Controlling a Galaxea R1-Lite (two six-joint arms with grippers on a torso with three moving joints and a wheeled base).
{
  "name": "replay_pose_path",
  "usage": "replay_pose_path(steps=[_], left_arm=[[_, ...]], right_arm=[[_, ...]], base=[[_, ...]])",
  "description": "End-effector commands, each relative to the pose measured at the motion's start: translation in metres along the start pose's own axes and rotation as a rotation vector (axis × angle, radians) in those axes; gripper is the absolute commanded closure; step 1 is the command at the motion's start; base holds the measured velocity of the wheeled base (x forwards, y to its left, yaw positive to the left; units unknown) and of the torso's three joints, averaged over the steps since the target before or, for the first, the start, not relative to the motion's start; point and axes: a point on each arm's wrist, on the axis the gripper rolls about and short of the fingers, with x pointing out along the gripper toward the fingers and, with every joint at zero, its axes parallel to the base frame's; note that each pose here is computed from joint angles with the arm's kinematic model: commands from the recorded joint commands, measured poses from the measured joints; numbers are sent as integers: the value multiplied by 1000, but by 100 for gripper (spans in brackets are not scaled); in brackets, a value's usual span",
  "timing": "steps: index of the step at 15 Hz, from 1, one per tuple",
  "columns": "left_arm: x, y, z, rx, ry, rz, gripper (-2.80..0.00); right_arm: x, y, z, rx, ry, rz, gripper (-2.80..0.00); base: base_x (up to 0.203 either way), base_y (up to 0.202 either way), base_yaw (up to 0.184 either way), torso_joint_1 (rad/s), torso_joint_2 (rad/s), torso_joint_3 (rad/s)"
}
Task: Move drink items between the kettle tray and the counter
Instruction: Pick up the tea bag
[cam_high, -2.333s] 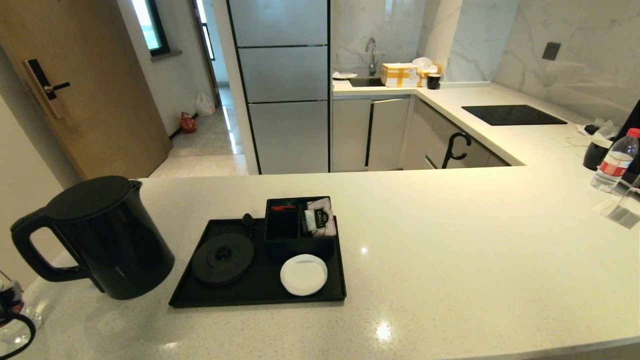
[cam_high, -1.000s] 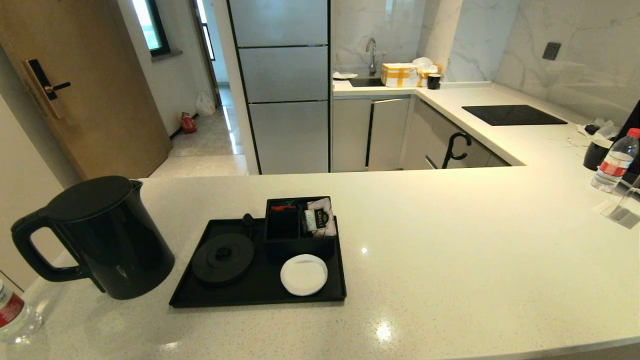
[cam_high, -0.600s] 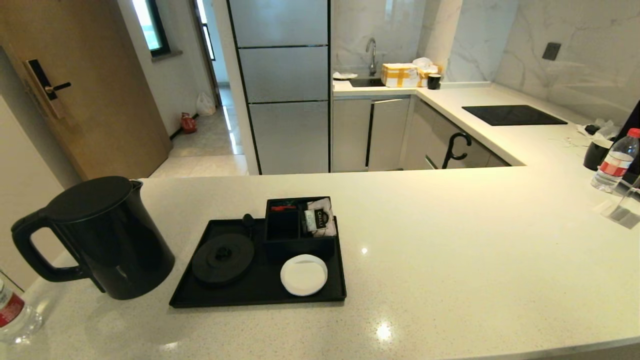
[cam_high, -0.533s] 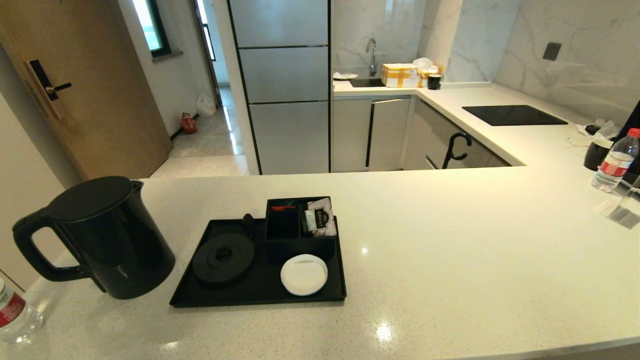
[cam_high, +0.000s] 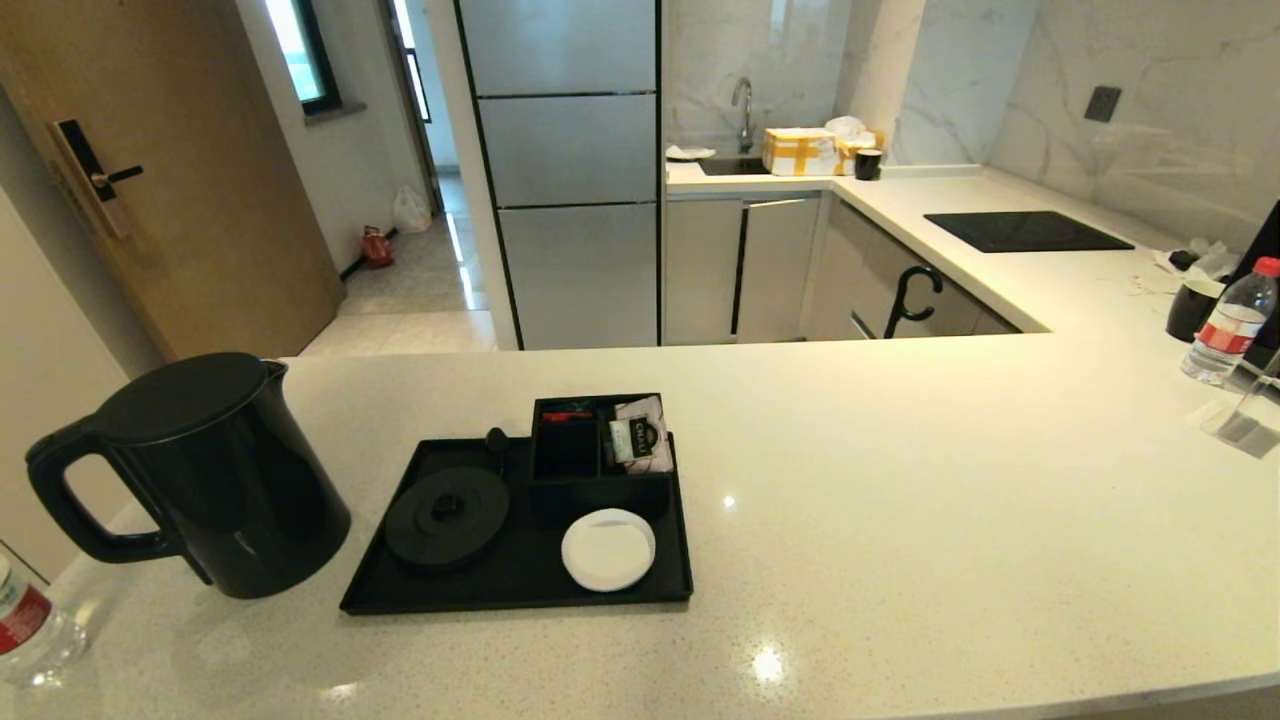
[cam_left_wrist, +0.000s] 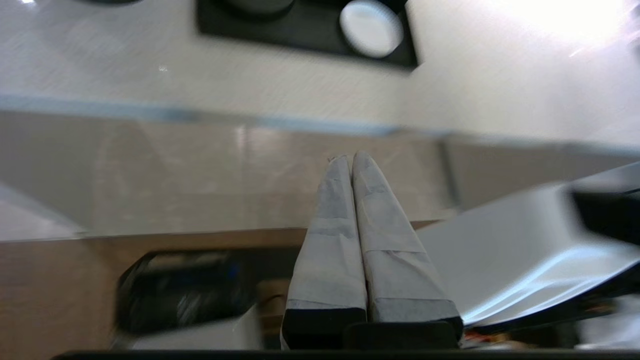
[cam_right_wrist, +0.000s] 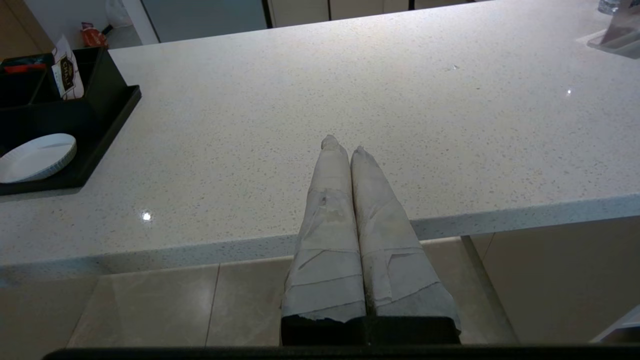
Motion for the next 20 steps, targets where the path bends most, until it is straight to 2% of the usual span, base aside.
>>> replay_pose_path(steps=[1, 3, 4, 6, 8, 10, 13, 16, 17, 19, 20], left_arm=[[-14, 10, -41, 64, -65, -3, 0], [-16, 24, -67, 125, -63, 37, 0], [-12, 28, -73, 133, -68, 59, 0], [16, 39, -78, 146, -149, 120, 0], [28, 44, -78, 160, -269, 176, 0], [45, 48, -70, 182, -377, 211, 0], [88, 63, -73, 213, -528, 265, 0], [112, 72, -83, 338, -603, 238, 0], [113, 72, -85, 354, -589, 221, 0], [118, 76, -95, 367, -440, 217, 0], [117, 75, -95, 388, -438, 209, 0]], right_arm=[[0, 0, 0, 0, 1, 0, 0], [0, 0, 0, 0, 1, 0, 0], [0, 0, 0, 0, 1, 0, 0], [0, 0, 0, 0, 1, 0, 0], [0, 0, 0, 0, 1, 0, 0], [0, 0, 0, 0, 1, 0, 0], [0, 0, 0, 0, 1, 0, 0], [0, 0, 0, 0, 1, 0, 0], [0, 0, 0, 0, 1, 0, 0], [0, 0, 0, 0, 1, 0, 0], [0, 0, 0, 0, 0, 0, 0]], base=[[0, 0, 0, 0, 0, 0], [0, 0, 0, 0, 0, 0], [0, 0, 0, 0, 0, 0], [0, 0, 0, 0, 0, 0], [0, 0, 0, 0, 0, 0], [0, 0, 0, 0, 0, 0], [0, 0, 0, 0, 0, 0], [0, 0, 0, 0, 0, 0], [0, 0, 0, 0, 0, 0], [0, 0, 0, 0, 0, 0], [0, 0, 0, 0, 0, 0]])
